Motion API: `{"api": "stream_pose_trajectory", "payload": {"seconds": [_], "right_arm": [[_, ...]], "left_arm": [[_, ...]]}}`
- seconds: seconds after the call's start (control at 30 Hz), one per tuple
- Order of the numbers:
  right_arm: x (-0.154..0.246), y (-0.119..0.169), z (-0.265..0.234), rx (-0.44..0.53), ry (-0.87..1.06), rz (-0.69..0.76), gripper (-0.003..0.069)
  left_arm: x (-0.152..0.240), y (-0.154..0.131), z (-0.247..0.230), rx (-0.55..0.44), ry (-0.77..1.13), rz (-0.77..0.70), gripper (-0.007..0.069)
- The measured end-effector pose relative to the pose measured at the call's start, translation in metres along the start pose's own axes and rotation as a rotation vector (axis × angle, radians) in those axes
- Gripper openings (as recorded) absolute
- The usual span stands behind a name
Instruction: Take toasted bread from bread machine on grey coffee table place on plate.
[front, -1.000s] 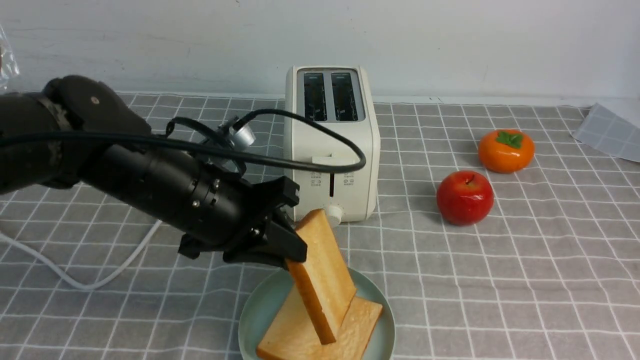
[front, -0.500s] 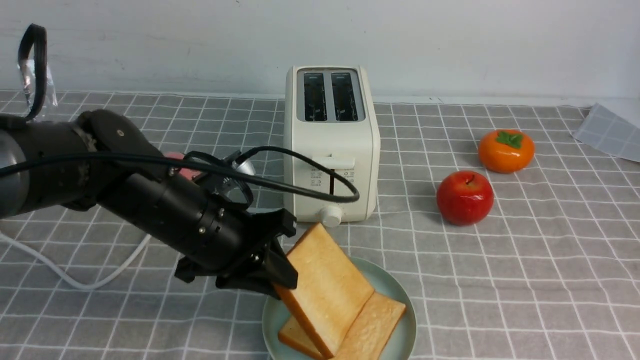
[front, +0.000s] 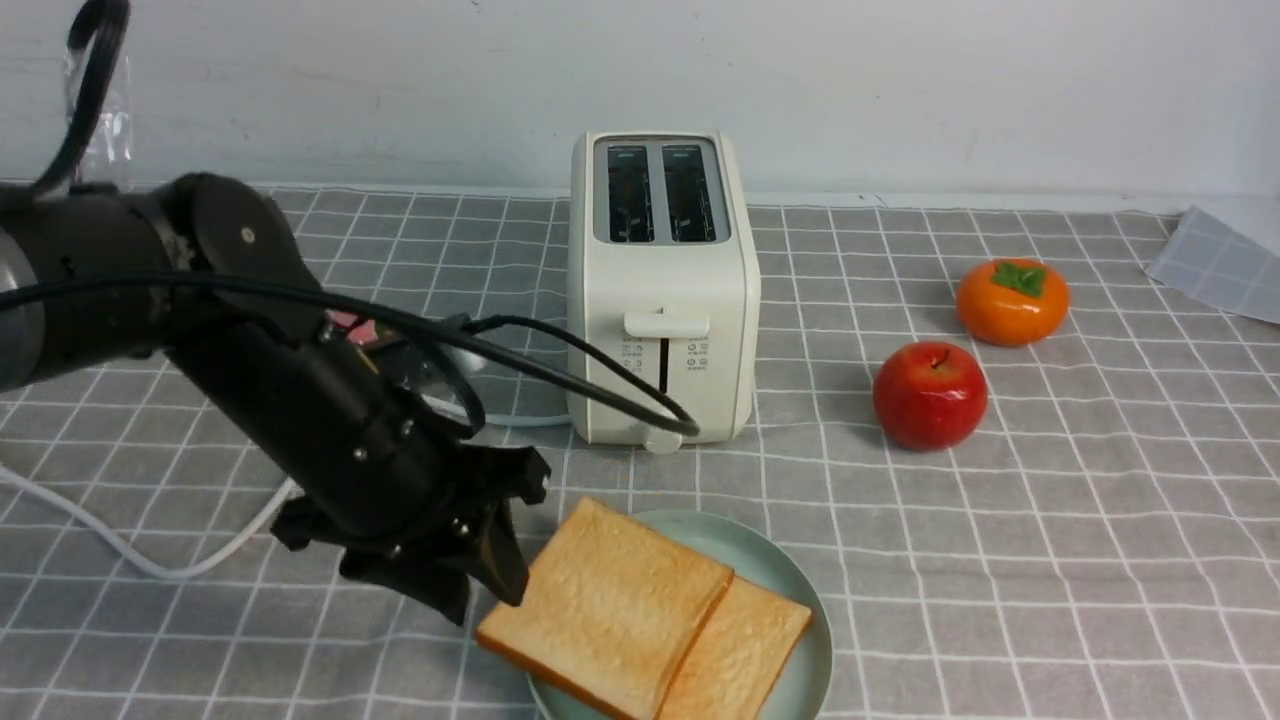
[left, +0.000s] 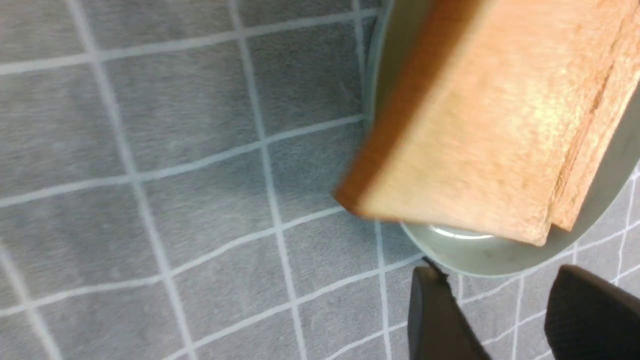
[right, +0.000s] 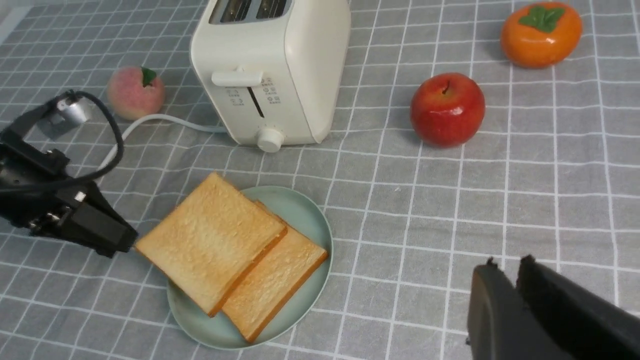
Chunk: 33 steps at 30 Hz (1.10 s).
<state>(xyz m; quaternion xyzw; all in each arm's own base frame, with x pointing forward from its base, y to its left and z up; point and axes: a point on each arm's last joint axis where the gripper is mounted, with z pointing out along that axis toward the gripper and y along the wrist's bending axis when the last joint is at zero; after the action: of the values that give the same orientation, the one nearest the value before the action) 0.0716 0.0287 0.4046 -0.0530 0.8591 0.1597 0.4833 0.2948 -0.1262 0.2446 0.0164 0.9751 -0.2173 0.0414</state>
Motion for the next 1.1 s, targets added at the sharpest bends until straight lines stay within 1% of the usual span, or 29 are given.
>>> {"api": "stream_pose_trajectory", "payload": {"seconds": [0.07,0.13,0.17,0.2,0.23,0.27,0.3,0.33,0.43,0.5,0.6,0.63,0.73,0.77,0.83,0.97,1.0,1.03,1.1], "right_arm": [[-0.001,-0.002,0.000,0.022,-0.006,-0.015,0.0076],[-0.001,-0.005,0.000,0.052,-0.013,-0.035,0.0077],[-0.001,-0.005,0.000,0.061,-0.015,-0.041,0.0077],[-0.002,-0.007,0.000,0.073,-0.018,-0.049,0.0077],[-0.002,-0.007,0.000,0.075,-0.018,-0.051,0.0077],[-0.002,-0.008,0.000,0.086,-0.021,-0.058,0.0076],[-0.002,-0.008,0.000,0.094,-0.023,-0.063,0.0073],[-0.002,-0.009,0.000,0.095,-0.023,-0.064,0.0072],[-0.002,-0.011,-0.006,0.116,-0.064,-0.080,0.0052],[-0.001,-0.014,-0.012,0.126,-0.150,-0.085,0.0034],[0.005,-0.018,-0.022,0.130,-0.297,-0.095,0.0013],[0.006,-0.018,-0.022,0.129,-0.309,-0.091,0.0012],[0.029,-0.026,-0.029,0.115,-0.493,-0.094,0.0001],[0.035,-0.027,-0.026,0.112,-0.513,-0.095,0.0001],[0.052,-0.031,-0.027,0.083,-0.628,-0.090,0.0001],[0.073,-0.033,-0.023,0.028,-0.750,-0.099,0.0001],[0.075,-0.033,-0.021,0.026,-0.751,-0.101,0.0001],[0.080,-0.032,-0.022,0.003,-0.802,-0.121,0.0001],[0.082,-0.032,-0.022,-0.009,-0.825,-0.131,0.0001]], "left_arm": [[0.000,0.000,-0.018,-0.077,-0.029,-0.005,0.0251],[0.003,0.001,-0.038,-0.156,-0.061,0.000,0.0176],[0.005,0.002,-0.043,-0.184,-0.069,0.003,0.0153],[0.010,0.002,-0.055,-0.216,-0.099,0.015,0.0106],[0.010,0.003,-0.056,-0.222,-0.098,0.016,0.0097],[0.017,0.001,-0.071,-0.240,-0.141,0.033,0.0029],[0.023,-0.001,-0.081,-0.237,-0.175,0.041,0.0000],[0.026,-0.002,-0.086,-0.232,-0.191,0.045,-0.0014],[0.055,-0.006,-0.117,-0.188,-0.334,0.075,-0.0014],[0.082,-0.004,-0.133,-0.149,-0.445,0.098,-0.0014],[0.113,0.003,-0.140,-0.114,-0.574,0.119,-0.0014],[0.118,0.004,-0.143,-0.104,-0.604,0.125,-0.0014],[0.157,0.020,-0.136,-0.057,-0.756,0.147,-0.0014],[0.167,0.024,-0.136,-0.042,-0.799,0.155,-0.0014],[0.190,0.034,-0.129,-0.010,-0.881,0.164,-0.0014],[0.218,0.049,-0.115,0.051,-0.997,0.173,-0.0014],[0.218,0.049,-0.115,0.051,-0.997,0.173,-0.0014],[0.226,0.055,-0.108,0.075,-1.044,0.177,-0.0014],[0.232,0.057,-0.105,0.094,-1.069,0.176,-0.0014]]}}
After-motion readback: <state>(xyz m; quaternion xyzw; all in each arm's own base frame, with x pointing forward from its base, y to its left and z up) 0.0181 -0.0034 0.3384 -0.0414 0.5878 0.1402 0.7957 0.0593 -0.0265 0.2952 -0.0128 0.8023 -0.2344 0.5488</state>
